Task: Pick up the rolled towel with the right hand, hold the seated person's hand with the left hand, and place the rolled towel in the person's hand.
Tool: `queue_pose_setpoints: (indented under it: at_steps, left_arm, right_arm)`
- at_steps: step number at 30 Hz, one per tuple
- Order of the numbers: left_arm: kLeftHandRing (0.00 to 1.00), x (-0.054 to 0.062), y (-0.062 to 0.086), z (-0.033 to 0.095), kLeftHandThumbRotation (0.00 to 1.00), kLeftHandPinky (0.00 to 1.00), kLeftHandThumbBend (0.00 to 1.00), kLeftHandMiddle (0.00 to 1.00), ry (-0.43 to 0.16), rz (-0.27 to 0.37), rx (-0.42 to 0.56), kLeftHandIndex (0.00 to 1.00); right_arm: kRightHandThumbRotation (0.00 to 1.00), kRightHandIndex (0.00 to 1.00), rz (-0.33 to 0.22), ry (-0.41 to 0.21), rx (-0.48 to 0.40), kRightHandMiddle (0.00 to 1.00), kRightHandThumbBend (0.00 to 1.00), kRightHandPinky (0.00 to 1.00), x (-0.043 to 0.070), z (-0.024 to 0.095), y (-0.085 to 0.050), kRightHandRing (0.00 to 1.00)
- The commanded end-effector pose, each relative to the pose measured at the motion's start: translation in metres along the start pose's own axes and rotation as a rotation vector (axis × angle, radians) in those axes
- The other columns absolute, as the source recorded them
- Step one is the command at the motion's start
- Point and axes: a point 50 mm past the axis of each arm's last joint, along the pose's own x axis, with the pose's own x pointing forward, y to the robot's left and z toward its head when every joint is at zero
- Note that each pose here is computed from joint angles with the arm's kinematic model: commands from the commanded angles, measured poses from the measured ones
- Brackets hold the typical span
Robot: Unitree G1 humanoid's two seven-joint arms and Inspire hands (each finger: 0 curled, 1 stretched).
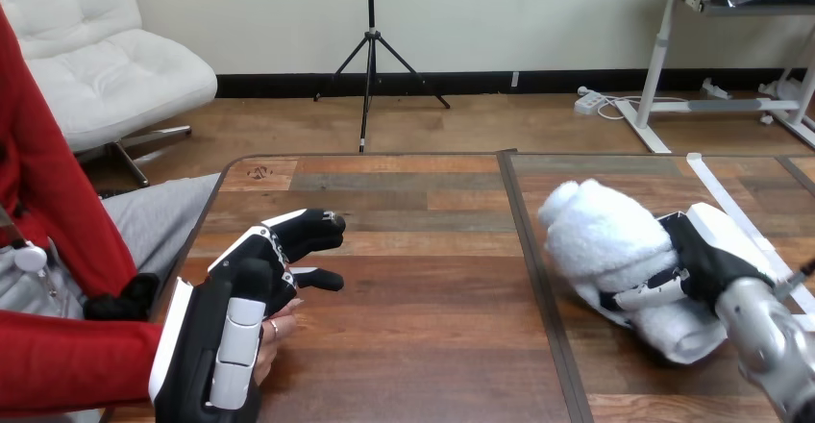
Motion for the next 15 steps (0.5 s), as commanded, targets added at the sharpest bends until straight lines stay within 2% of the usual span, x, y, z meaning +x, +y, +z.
queue_pose_setpoints:
  at_steps: [1,4,10,15]
  left_arm:
    - [0.75,0.010,0.004,0.014,1.00,0.59,0.78,0.73,-0.083,0.011,0.055,0.68]
    - [0.76,0.011,0.008,0.014,1.00,0.61,0.78,0.73,-0.083,0.012,0.092,0.69]
    - [0.75,0.011,0.017,0.016,0.94,0.63,0.82,0.74,-0.072,0.028,0.167,0.69]
    - [0.75,0.011,0.024,0.018,0.91,0.64,0.89,0.75,-0.068,0.027,0.227,0.71]
  right_arm:
    - [0.00,0.47,-0.109,-0.191,0.099,0.42,0.68,0.34,0.005,0.032,-0.011,0.37]
    - [0.00,0.47,-0.135,-0.235,0.121,0.42,0.68,0.34,0.003,0.035,-0.014,0.37]
    - [0.00,0.48,-0.188,-0.311,0.161,0.43,0.66,0.36,-0.002,0.039,-0.020,0.39]
    - [0.00,0.48,-0.223,-0.376,0.171,0.45,0.65,0.37,-0.008,0.043,-0.024,0.40]
